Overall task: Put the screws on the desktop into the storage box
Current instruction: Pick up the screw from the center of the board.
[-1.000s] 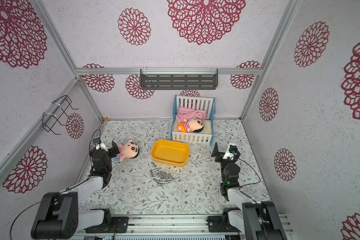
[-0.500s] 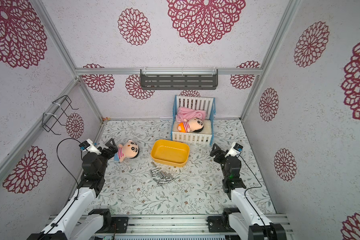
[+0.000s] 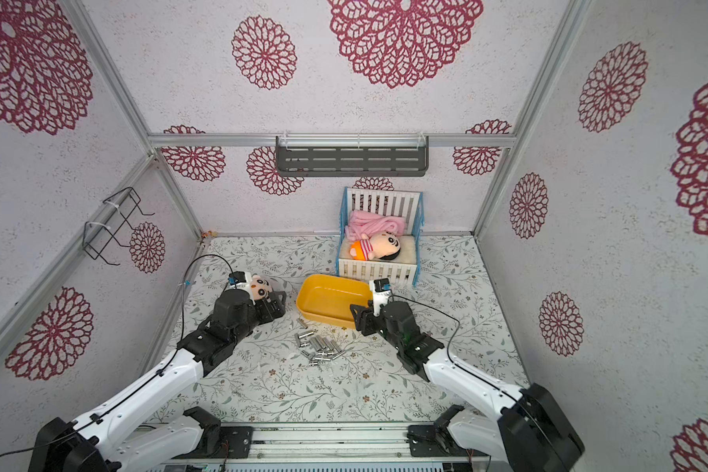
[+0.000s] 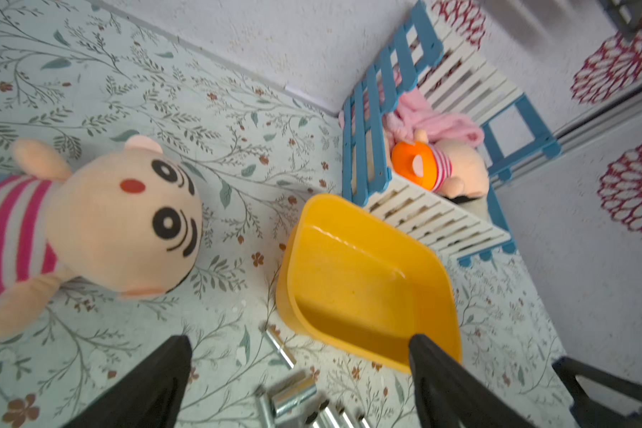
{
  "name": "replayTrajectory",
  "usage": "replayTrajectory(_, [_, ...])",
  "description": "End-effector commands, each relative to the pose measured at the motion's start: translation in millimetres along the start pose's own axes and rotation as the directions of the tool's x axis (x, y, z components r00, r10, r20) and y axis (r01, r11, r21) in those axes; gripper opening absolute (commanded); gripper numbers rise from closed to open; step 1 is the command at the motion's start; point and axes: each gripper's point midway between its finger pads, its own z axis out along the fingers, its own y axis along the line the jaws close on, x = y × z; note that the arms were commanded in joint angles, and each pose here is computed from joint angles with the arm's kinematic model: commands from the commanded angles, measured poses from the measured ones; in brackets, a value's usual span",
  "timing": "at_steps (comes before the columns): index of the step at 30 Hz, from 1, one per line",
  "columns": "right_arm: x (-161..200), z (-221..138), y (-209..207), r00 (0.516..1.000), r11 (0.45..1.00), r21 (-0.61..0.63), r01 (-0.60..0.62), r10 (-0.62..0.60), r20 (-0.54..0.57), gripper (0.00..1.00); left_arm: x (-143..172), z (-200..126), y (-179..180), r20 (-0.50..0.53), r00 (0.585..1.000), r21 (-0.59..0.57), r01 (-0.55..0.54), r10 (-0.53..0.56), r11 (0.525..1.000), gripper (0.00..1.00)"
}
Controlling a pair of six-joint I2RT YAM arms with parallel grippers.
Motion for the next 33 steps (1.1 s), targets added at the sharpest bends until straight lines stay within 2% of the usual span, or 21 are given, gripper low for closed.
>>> replayTrajectory(1, [21.4, 11.0, 5.9, 0.991, 0.994, 0.047, 0.098, -0.094, -0.092, 0.54, 41.9, -3.9, 26.5, -0.101, 0.995, -0.075, -0.017, 0.009, 0.997, 0.93])
replayTrajectory(6, [50.8, 23.0, 23.2, 0.978, 0.992, -0.012, 0.128, -0.128, -0.162, 0.4, 58.9, -8.8, 18.6, -0.164, 0.986, -0.019, -0.039, 0.035, 0.999, 0.93])
replayTrajectory(12, [61.6, 28.1, 38.3, 0.969, 0.988, -0.022, 0.152, -0.154, -0.193, 0.33, 52.2, -13.4, 27.4, -0.096, 0.994, -0.063, -0.064, 0.057, 0.996, 0.93])
replayTrajectory(17, [77.3, 34.6, 54.5, 0.951, 0.979, -0.036, 0.2, -0.203, -0.232, 0.32, 65.1, -3.0, 21.1, -0.158, 0.985, -0.036, -0.077, 0.07, 0.996, 0.93])
replayTrajectory(22, [95.2, 46.1, 52.2, 0.924, 0.973, -0.01, 0.23, -0.222, -0.313, 0.3, 75.2, 6.4, 12.8, -0.22, 0.97, -0.015, -0.113, 0.107, 0.993, 0.94])
replayTrajectory(33, [131.1, 60.0, 43.0, 0.847, 0.953, 0.026, 0.303, -0.256, -0.466, 0.27, 67.2, -1.0, 13.7, -0.169, 0.979, -0.022, -0.119, 0.114, 0.993, 0.93])
